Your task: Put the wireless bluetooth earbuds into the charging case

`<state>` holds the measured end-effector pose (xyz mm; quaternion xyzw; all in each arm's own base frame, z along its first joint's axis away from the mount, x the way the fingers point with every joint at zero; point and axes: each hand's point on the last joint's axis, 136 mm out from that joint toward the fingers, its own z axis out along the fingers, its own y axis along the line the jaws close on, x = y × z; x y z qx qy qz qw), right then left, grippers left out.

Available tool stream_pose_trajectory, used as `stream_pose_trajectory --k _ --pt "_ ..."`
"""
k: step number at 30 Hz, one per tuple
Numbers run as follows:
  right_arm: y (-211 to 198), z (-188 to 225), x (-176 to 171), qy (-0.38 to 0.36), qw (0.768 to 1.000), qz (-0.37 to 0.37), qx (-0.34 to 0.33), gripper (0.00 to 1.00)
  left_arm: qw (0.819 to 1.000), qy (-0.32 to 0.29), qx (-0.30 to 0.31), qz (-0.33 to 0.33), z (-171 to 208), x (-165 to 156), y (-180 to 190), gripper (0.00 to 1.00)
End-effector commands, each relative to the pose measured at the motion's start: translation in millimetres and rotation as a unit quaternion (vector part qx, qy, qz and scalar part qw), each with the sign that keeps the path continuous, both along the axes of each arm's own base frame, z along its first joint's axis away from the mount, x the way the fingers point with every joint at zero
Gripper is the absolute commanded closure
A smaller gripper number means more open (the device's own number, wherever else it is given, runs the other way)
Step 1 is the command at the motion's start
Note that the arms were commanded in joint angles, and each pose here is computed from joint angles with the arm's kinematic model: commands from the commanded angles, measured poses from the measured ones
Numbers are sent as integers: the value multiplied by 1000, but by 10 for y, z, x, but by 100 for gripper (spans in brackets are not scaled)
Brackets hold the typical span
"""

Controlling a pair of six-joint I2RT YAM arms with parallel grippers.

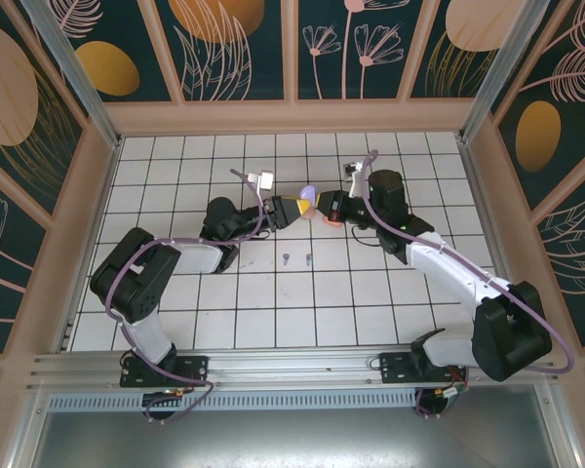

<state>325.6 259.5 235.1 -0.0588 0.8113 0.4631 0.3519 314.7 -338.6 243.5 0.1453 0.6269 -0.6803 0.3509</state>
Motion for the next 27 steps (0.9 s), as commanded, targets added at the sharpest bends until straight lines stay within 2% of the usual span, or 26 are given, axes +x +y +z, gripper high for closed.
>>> stream_pose_trajectory --k 1,3,7,9,11,17,27 --pt "-49 143 36 -29 999 -15 -5 100 1000 -3 0 14 -27 23 16 44" --pt "-83 124 37 -28 999 -23 -12 100 1000 0 0 27 -52 37 45 33" --pt "-159 81 33 -27 999 -34 -27 100 998 -1 5 56 -83 55 120 18" --pt "-191 56 26 -27 998 -38 -40 100 997 3 24 69 -168 84 142 13" --pt "-238 24 22 -28 997 -44 -56 100 996 -14 40 83 -90 80 180 2" --pt "-360 -91 -21 -31 993 -49 -103 100 978 -54 150 137 -130 178 305 1" --pt "-479 -186 -36 -51 985 -50 -157 100 922 -118 300 214 -4 272 661 2"
